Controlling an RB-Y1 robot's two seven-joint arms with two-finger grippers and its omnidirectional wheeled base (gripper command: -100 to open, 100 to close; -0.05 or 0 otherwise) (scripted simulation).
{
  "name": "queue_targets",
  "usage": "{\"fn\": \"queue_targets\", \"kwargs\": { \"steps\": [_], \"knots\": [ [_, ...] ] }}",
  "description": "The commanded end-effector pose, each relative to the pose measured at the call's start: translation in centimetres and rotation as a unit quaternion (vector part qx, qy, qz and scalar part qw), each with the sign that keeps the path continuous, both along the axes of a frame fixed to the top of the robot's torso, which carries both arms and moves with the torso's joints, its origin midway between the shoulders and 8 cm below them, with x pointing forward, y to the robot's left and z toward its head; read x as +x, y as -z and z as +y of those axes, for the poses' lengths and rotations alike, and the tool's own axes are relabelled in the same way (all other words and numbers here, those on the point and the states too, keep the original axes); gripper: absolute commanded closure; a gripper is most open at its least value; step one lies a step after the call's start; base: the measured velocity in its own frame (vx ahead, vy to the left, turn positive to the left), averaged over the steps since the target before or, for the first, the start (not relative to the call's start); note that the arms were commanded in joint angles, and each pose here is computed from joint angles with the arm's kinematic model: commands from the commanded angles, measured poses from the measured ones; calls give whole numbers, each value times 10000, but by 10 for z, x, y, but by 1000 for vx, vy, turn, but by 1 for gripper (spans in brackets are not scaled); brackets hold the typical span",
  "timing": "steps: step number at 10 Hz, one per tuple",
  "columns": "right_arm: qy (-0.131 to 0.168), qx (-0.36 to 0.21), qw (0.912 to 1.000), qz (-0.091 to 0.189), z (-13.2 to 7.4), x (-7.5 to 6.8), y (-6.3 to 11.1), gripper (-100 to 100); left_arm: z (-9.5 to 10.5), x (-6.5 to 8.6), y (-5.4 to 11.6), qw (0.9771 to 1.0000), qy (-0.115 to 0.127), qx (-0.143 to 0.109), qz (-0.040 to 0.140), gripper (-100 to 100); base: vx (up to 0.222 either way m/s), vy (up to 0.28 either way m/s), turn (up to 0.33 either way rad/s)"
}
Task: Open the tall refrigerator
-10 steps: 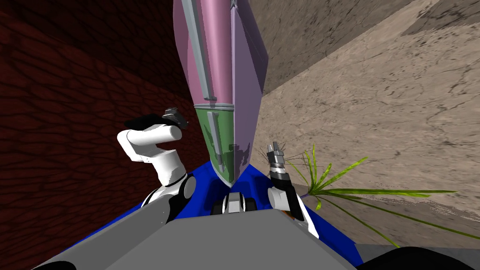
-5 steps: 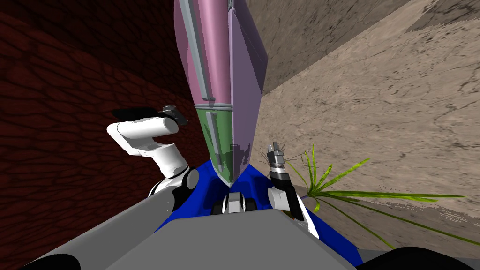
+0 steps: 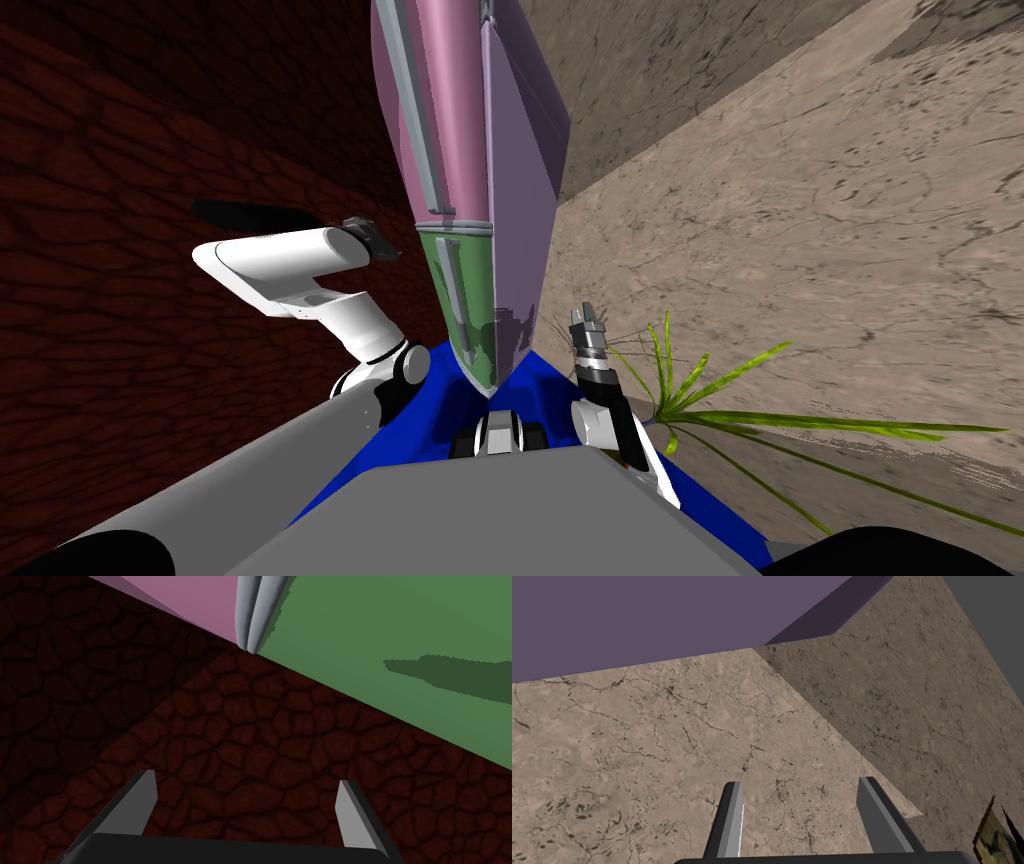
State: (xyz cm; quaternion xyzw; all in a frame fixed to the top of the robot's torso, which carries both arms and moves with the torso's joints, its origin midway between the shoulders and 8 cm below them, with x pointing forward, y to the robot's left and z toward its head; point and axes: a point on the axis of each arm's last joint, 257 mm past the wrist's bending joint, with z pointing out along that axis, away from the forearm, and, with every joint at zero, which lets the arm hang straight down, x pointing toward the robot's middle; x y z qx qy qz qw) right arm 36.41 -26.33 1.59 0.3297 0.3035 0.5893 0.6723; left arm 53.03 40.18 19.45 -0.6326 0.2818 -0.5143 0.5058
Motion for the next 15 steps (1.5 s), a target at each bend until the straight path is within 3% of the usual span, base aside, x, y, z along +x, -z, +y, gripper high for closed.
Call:
{"fn": "queue_targets", "kwargs": {
  "steps": [1, 7, 8, 9, 10, 11, 13, 14, 15],
  "knots": [
    [0, 0, 10000, 0, 0, 0, 0, 0, -7, 0, -6, 9995, 154, -247, 110, -100, 0, -40, 23],
    [0, 0, 10000, 0, 0, 0, 0, 0, -29, 1, -17, 9948, 578, -763, 353, -100, -1, -40, 16],
    [0, 0, 10000, 0, 0, 0, 0, 0, -38, 1, -22, 9926, 726, -893, 394, -100, 2, -38, 11],
    [0, 0, 10000, 0, 0, 0, 0, 0, -39, 1, -19, 9920, 745, -910, 451, -100, 1, -33, 5],
    [0, 0, 10000, 0, 0, 0, 0, 0, -49, 2, -22, 9891, 909, -1034, 528, -100, 3, -39, 5],
    [0, 0, 10000, 0, 0, 0, 0, 0, -50, 2, -20, 9887, 919, -1042, 558, -100, 1, -30, 3],
    [0, 0, 10000, 0, 0, 0, 0, 0, -72, 2, -22, 9815, 1256, -1246, 727, -100, 4, -34, 0],
    [0, 0, 10000, 0, 0, 0, 0, 0, -74, 1, -19, 9804, 1283, -1265, 802, -100, 7, -32, 0],
    [0, 0, 10000, 0, 0, 0, 0, 0, -87, 1, -17, 9758, 1457, -1350, 917, -100, 9, -23, 23]
  ]
}}
